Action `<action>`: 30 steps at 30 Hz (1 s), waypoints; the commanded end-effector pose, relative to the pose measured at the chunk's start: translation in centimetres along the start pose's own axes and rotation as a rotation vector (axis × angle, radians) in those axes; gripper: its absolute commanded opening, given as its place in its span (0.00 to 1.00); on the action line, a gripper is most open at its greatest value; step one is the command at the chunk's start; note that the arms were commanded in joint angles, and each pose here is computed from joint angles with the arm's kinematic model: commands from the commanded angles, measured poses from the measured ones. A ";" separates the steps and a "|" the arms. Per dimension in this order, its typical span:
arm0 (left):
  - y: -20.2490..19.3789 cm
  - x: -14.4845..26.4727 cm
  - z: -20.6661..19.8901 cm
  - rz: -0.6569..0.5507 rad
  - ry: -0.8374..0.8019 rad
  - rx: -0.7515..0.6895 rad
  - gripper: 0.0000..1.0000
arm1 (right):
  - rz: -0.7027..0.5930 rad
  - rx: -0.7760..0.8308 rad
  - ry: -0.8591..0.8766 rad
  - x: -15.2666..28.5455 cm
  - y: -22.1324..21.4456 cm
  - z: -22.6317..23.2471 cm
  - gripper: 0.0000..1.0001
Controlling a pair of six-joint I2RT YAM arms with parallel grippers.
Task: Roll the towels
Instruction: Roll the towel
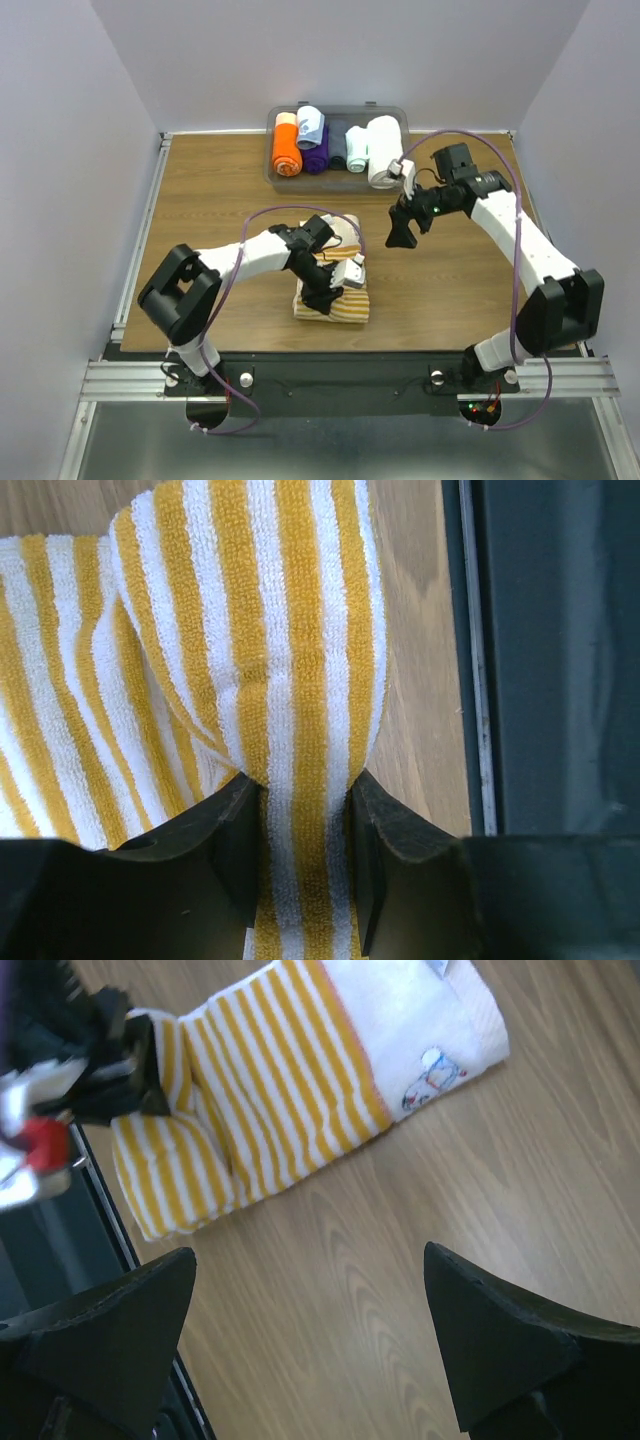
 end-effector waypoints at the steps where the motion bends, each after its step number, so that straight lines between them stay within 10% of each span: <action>1: -0.9 0.7 -0.6 0.014 -0.210 0.180 0.31 | -0.009 0.080 -0.049 1.5 -0.6 1.5 1.00; 12: -3.3 0.2 4.0 -0.011 -0.433 0.445 0.31 | 0.069 0.212 -0.050 0.4 -1.4 5.7 0.96; 30: -4.1 -0.9 6.8 -0.011 -0.435 0.537 0.33 | 0.279 0.560 -0.065 -15.2 -3.3 12.4 0.96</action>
Point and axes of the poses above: each gripper's point midway between its finger pads, its own x axis back along the fingers, its own z axis along the line the jaws close on, y = z × x, the point moved 3 cm from there along x, back along the fingers, and after that the axes turned 8 degrees about x, right-handed, at the moved point
